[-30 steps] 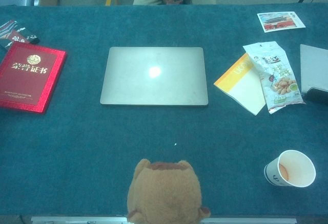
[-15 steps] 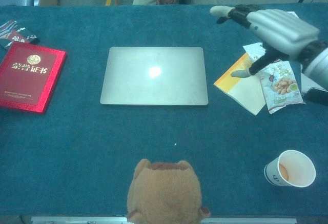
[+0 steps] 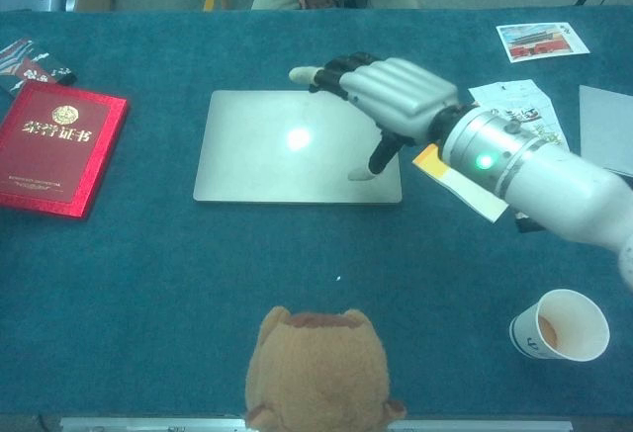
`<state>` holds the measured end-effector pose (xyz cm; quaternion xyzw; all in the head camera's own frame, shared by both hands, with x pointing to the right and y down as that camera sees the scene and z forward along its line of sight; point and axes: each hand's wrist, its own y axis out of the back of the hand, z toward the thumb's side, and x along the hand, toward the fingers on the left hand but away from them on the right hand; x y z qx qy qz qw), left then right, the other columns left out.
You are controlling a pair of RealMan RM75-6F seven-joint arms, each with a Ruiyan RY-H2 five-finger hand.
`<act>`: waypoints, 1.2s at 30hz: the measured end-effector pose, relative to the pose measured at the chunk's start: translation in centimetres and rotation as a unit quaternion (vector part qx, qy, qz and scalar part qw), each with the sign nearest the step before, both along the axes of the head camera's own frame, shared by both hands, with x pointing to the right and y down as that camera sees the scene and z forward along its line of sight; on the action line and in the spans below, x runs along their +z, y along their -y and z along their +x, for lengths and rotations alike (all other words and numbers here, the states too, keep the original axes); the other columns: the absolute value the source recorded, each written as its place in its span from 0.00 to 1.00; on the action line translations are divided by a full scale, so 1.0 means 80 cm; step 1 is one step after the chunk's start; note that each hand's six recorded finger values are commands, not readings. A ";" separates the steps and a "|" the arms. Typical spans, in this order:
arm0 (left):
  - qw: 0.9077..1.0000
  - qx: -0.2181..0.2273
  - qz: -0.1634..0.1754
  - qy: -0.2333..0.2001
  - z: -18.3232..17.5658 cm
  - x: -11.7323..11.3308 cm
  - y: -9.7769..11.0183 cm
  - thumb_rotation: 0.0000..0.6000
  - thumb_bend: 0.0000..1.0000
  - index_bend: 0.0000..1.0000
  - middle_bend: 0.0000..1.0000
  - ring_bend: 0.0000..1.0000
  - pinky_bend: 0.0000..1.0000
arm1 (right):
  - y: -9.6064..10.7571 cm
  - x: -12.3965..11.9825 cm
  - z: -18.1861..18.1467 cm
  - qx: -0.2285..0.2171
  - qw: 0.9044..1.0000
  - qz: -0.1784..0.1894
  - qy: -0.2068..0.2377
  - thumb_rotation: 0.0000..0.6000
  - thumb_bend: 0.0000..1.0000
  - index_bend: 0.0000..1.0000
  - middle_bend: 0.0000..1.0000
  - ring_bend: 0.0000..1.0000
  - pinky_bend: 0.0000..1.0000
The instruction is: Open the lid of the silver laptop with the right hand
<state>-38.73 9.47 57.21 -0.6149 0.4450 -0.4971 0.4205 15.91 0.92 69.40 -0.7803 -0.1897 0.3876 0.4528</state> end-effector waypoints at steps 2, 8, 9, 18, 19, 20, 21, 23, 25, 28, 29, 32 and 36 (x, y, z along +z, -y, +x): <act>1.000 0.000 0.000 0.001 0.000 -0.001 0.000 0.84 0.44 0.17 0.11 0.06 0.06 | -0.007 0.010 -0.013 -0.011 1.000 -0.005 -0.006 1.00 0.05 0.08 0.18 0.00 0.00; 1.000 0.006 -0.007 0.004 0.000 0.000 -0.001 0.84 0.44 0.17 0.11 0.06 0.06 | -0.020 0.035 -0.039 -0.032 0.999 -0.006 -0.022 1.00 0.05 0.08 0.17 0.00 0.00; 1.000 0.007 -0.009 0.005 0.000 0.001 -0.001 0.84 0.44 0.17 0.11 0.06 0.06 | -0.022 0.039 -0.043 -0.035 0.999 -0.004 -0.025 1.00 0.05 0.08 0.17 0.00 0.00; 1.000 0.009 -0.015 0.004 -0.003 0.005 0.000 0.84 0.44 0.17 0.11 0.06 0.06 | -0.026 0.068 -0.070 -0.046 0.997 0.024 -0.048 1.00 0.05 0.08 0.16 0.00 0.00; 1.000 0.008 -0.016 0.004 -0.004 0.006 0.000 0.84 0.44 0.17 0.11 0.06 0.06 | -0.026 0.071 -0.072 -0.046 0.997 0.027 -0.050 1.00 0.05 0.08 0.16 0.00 0.00; 1.000 0.008 -0.017 0.004 -0.004 0.007 0.000 0.84 0.44 0.17 0.11 0.06 0.06 | -0.025 0.074 -0.075 -0.045 0.997 0.030 -0.052 1.00 0.05 0.08 0.16 0.00 0.00; 1.000 0.007 -0.018 0.003 -0.005 0.008 0.000 0.84 0.44 0.17 0.11 0.06 0.06 | -0.025 0.076 -0.078 -0.044 0.997 0.032 -0.053 1.00 0.05 0.08 0.15 0.00 0.00; 1.000 0.008 -0.020 0.003 -0.006 0.009 0.001 0.84 0.44 0.17 0.11 0.06 0.06 | -0.023 0.081 -0.082 -0.041 0.997 0.035 -0.056 1.00 0.05 0.08 0.15 0.00 0.00; 1.000 0.007 -0.020 0.003 -0.007 0.010 0.001 0.84 0.44 0.17 0.11 0.06 0.06 | -0.022 0.086 -0.086 -0.039 0.997 0.037 -0.059 1.00 0.05 0.08 0.15 0.00 0.00; 1.000 0.005 -0.020 -0.001 -0.010 0.011 0.003 0.84 0.44 0.17 0.11 0.06 0.06 | -0.019 0.093 -0.091 -0.036 0.996 0.041 -0.065 1.00 0.05 0.08 0.15 0.00 0.00; 1.000 0.005 -0.020 -0.001 -0.010 0.011 0.003 0.84 0.44 0.17 0.11 0.06 0.06 | -0.018 0.096 -0.094 -0.035 0.996 0.042 -0.068 1.00 0.05 0.08 0.15 0.00 0.00; 1.000 0.005 -0.022 -0.001 -0.012 0.013 0.004 0.84 0.44 0.17 0.11 0.06 0.06 | -0.017 0.102 -0.100 -0.035 0.996 0.045 -0.072 1.00 0.05 0.08 0.15 0.00 0.00; 1.000 0.005 -0.022 -0.002 -0.014 0.014 0.005 0.84 0.44 0.17 0.11 0.06 0.06 | -0.017 0.106 -0.108 -0.036 0.995 0.048 -0.074 1.00 0.05 0.08 0.15 0.00 0.00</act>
